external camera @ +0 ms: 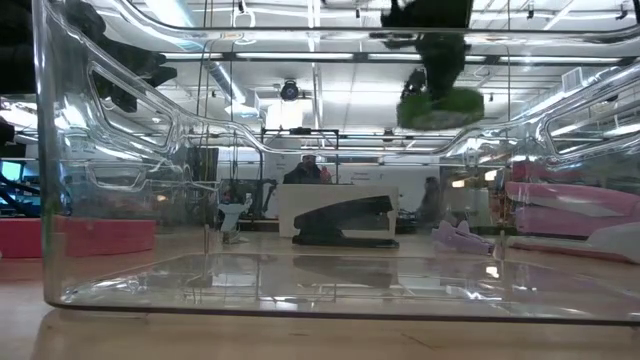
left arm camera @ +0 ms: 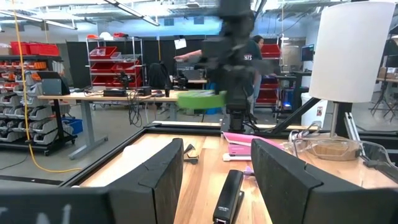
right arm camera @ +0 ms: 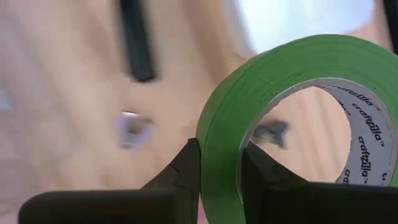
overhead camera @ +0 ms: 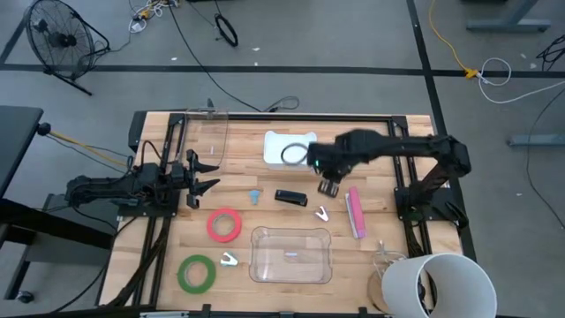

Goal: Pick and place Stapler, Stapler remover, tape
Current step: Put the top green tape into the bottom transparent bin

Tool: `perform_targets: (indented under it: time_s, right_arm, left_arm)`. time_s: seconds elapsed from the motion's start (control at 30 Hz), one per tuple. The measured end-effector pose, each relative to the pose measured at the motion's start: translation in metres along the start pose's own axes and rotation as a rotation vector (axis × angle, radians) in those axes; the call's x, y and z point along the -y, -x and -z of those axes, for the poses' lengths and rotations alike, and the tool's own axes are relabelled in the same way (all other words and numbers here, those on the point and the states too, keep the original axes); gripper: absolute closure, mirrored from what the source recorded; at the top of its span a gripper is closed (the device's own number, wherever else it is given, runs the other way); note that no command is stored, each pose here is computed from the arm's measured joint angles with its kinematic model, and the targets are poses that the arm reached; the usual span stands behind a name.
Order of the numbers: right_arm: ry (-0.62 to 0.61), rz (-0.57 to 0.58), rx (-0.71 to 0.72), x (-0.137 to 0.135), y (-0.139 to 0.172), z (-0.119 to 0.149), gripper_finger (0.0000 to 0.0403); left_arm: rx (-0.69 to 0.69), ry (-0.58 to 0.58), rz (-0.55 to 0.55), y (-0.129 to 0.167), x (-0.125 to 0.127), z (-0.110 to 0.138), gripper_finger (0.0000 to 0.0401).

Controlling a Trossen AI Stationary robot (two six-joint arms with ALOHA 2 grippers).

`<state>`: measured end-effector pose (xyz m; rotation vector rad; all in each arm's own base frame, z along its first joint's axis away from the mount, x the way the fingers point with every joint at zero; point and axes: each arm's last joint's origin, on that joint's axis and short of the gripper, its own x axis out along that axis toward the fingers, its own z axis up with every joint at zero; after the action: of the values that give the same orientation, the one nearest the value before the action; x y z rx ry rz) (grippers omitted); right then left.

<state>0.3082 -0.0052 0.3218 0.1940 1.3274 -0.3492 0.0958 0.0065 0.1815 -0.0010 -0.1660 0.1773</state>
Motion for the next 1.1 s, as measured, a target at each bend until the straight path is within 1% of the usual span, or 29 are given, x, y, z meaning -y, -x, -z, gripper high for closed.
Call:
perform_targets:
  time_s: [0.13, 0.27, 0.43, 0.5, 0.6, 0.67, 0.73, 0.87, 1.0, 1.1]
  right_arm:
    - [0.008, -0.083, 0.058, -0.051, 0.016, 0.016, 0.0340]
    - [0.010, -0.188, 0.114, -0.102, 0.022, 0.034, 0.0340]
    - [0.053, -0.327, 0.109, -0.161, 0.004, 0.046, 0.0340]
    - [0.077, -0.339, 0.087, -0.179, -0.004, 0.045, 0.0340]
    - [0.127, -0.346, 0.072, -0.204, -0.017, 0.036, 0.0340]
    - [0.177, -0.348, 0.062, -0.217, -0.024, 0.028, 0.0340]
    - [0.218, -0.326, 0.039, -0.226, -0.029, 0.022, 0.0340]
    - [0.260, -0.282, 0.002, -0.238, -0.042, 0.013, 0.0340]
    - [0.288, -0.270, -0.008, -0.244, -0.054, 0.010, 0.0340]
    - [0.281, -0.270, -0.008, -0.243, -0.056, 0.008, 0.0340]
  left_arm:
    - [0.000, 0.006, 0.000, 0.000, 0.000, 0.000, 0.0208]
    - [0.002, 0.058, 0.000, 0.000, 0.000, 0.000, 0.0208]
    - [0.003, 0.133, 0.001, 0.000, 0.000, 0.000, 0.0208]
    - [0.001, 0.160, 0.004, 0.000, 0.000, 0.000, 0.0208]
    - [0.001, 0.182, 0.004, 0.000, 0.000, 0.000, 0.0208]
    - [0.002, 0.183, 0.004, 0.000, 0.000, 0.000, 0.0208]
    - [0.001, 0.183, 0.004, 0.000, 0.000, 0.000, 0.0208]
    - [-0.001, 0.183, 0.004, 0.000, 0.000, 0.000, 0.0208]
    - [-0.002, 0.183, 0.004, 0.000, 0.000, 0.000, 0.0208]
    - [-0.004, 0.182, 0.004, 0.000, 0.000, 0.000, 0.0208]
